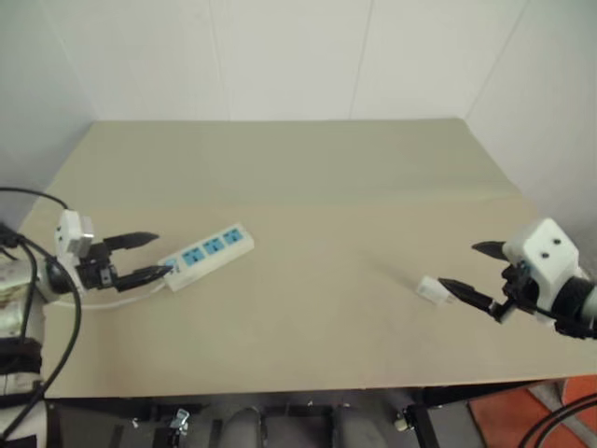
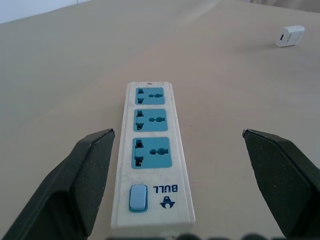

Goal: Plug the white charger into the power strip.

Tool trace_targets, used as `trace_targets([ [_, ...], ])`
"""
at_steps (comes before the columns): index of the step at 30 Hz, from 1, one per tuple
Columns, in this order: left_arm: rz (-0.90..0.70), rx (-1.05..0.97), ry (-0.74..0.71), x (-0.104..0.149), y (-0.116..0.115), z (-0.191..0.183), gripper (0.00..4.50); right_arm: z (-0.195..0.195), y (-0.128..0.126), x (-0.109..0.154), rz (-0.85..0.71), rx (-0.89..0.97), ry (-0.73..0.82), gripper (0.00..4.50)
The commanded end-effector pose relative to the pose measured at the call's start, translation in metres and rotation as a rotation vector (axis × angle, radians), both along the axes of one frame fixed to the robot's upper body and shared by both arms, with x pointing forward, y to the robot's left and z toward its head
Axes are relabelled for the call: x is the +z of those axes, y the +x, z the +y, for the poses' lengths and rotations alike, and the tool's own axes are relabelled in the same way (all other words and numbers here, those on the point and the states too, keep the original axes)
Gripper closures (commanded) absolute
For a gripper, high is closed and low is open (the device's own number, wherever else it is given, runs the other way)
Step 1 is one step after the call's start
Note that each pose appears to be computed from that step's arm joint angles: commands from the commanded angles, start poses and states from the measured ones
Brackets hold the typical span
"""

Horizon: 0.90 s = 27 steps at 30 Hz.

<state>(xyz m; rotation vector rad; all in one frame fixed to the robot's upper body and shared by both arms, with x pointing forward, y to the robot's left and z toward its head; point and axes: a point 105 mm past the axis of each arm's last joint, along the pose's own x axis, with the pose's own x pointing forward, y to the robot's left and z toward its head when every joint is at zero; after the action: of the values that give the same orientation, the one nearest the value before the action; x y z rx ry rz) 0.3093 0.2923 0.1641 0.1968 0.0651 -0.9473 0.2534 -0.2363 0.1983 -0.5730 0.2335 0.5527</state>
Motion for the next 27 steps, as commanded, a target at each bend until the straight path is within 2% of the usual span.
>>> trace_targets([
  [1,-0.081,0.004,0.005,0.02,0.003,-0.001,0.01,0.009,-0.003,0.012,-0.073,0.039,-0.02,0.0],
  [7,-0.029,-0.016,0.009,0.017,0.002,-0.002,0.01,0.006,-0.001,0.01,-0.068,0.026,-0.031,0.0],
  [16,-0.047,-0.012,0.062,0.011,0.001,0.002,0.01,0.003,-0.002,0.006,-0.059,0.015,-0.042,0.0],
  [19,-0.033,0.038,0.082,-0.001,0.007,0.013,0.01,0.005,-0.001,0.005,-0.055,0.017,-0.034,0.0],
  [23,-0.043,0.062,0.013,-0.014,0.01,0.019,0.01,0.008,-0.001,0.004,-0.053,0.021,-0.025,0.0],
  [27,-0.018,0.059,0.013,-0.03,0.011,0.019,0.01,0.011,-0.002,0.004,-0.049,0.026,-0.023,0.0],
])
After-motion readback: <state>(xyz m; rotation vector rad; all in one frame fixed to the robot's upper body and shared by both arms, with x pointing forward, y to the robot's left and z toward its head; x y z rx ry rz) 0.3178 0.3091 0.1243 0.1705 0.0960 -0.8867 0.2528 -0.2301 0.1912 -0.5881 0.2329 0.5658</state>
